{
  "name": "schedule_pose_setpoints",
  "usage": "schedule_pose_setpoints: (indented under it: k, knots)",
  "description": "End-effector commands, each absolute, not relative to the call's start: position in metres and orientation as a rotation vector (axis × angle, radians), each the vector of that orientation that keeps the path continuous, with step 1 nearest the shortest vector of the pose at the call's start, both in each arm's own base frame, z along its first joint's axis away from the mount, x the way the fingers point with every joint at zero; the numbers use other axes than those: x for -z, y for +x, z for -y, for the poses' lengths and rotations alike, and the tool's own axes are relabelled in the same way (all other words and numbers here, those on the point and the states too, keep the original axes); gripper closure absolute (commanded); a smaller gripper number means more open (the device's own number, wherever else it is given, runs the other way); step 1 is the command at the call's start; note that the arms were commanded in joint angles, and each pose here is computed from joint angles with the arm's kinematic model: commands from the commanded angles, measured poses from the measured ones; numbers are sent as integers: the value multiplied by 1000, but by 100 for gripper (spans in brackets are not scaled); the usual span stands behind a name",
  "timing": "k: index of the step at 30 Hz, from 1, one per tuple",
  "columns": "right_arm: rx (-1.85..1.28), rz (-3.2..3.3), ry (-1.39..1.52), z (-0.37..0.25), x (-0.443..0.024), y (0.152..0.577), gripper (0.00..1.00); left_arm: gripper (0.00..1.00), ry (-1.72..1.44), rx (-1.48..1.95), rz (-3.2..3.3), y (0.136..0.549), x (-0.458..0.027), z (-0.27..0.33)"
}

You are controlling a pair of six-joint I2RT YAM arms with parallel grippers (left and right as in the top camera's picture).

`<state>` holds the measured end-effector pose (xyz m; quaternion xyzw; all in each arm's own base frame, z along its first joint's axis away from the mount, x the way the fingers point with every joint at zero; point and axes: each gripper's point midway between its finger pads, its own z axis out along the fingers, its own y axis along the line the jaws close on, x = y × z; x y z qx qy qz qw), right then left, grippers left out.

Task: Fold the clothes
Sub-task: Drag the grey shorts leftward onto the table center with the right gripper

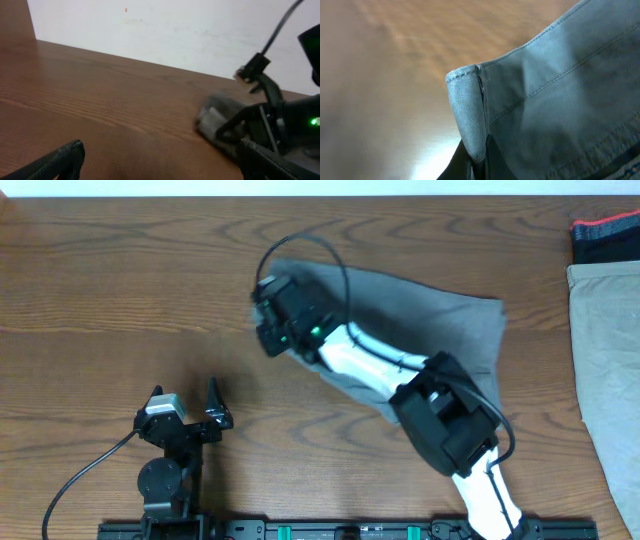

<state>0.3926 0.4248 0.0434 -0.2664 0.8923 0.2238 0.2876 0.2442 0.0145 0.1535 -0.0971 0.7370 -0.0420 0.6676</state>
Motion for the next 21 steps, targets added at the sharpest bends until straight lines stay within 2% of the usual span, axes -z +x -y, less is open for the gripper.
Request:
schedule_pose_setpoints:
  k: [1,6,15,21]
  knots:
    - [-683,-2391,-722,-449,-49,371,99,2,-234,70,-1711,243,-137,-18]
    - [-801,-2418,-788,-466,-49,343,99,2,-234,71,-1711,243,-137,-18]
    - [-869,-2440,-852,-470,-48,328,96,2,-234,70,-1711,243,-137,-18]
    - [-1054,-2490,-896,-481,-52,298,98,2,-234,70,-1711,243,-136,-18]
